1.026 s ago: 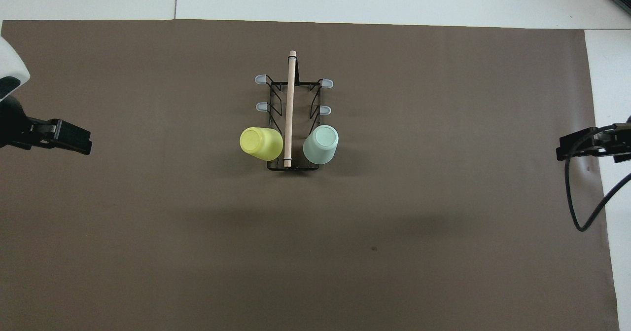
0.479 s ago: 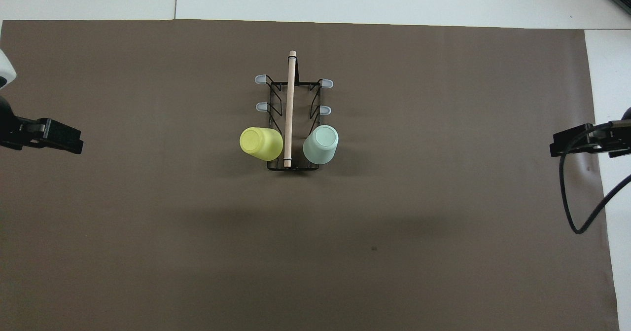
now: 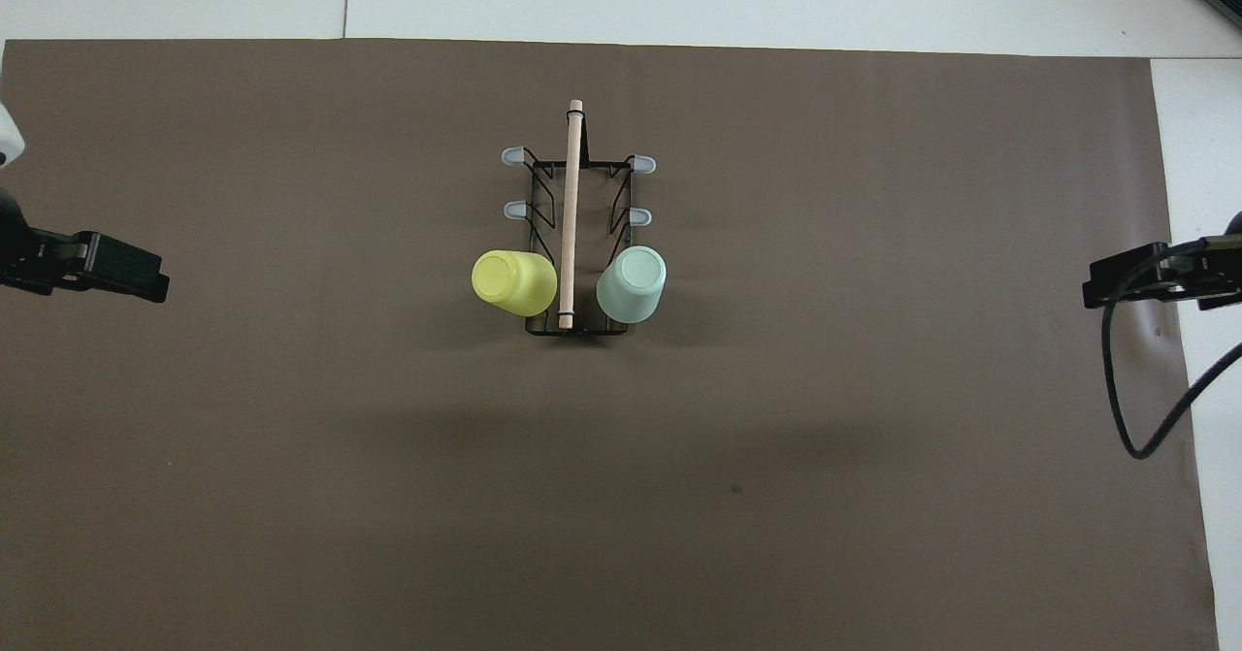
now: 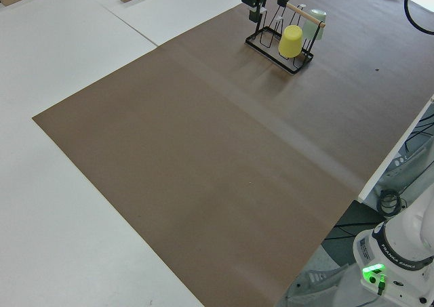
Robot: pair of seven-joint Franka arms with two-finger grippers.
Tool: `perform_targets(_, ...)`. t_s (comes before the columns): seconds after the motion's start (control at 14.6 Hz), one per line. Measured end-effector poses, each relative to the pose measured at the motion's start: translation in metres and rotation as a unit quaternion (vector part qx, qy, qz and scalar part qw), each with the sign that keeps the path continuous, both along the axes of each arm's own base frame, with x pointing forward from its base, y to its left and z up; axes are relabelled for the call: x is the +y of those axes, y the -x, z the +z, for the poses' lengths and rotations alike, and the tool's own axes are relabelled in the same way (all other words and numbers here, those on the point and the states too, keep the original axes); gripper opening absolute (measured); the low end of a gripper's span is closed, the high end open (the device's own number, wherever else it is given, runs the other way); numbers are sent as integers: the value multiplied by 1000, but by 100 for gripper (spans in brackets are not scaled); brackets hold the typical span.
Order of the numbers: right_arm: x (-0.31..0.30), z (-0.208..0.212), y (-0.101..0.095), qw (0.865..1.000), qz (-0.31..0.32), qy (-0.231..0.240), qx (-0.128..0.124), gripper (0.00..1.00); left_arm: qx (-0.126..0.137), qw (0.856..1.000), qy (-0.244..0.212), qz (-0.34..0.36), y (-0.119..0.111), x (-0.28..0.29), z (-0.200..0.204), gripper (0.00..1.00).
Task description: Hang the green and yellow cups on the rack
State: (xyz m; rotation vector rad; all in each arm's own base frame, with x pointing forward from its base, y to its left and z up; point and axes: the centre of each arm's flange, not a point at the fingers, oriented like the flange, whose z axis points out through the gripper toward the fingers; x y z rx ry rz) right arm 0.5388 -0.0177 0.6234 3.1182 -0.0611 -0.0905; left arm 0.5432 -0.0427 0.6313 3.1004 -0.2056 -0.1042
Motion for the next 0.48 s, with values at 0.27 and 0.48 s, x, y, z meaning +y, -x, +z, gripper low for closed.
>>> perform_targets(0.27,1,0,0,1000,1,0,0,100,0,1000,0,-1,0,0,0,100)
perform_targets(0.48,2,0,0,1000,2,0,0,100,-1,1000,0,0,0,1,1,100)
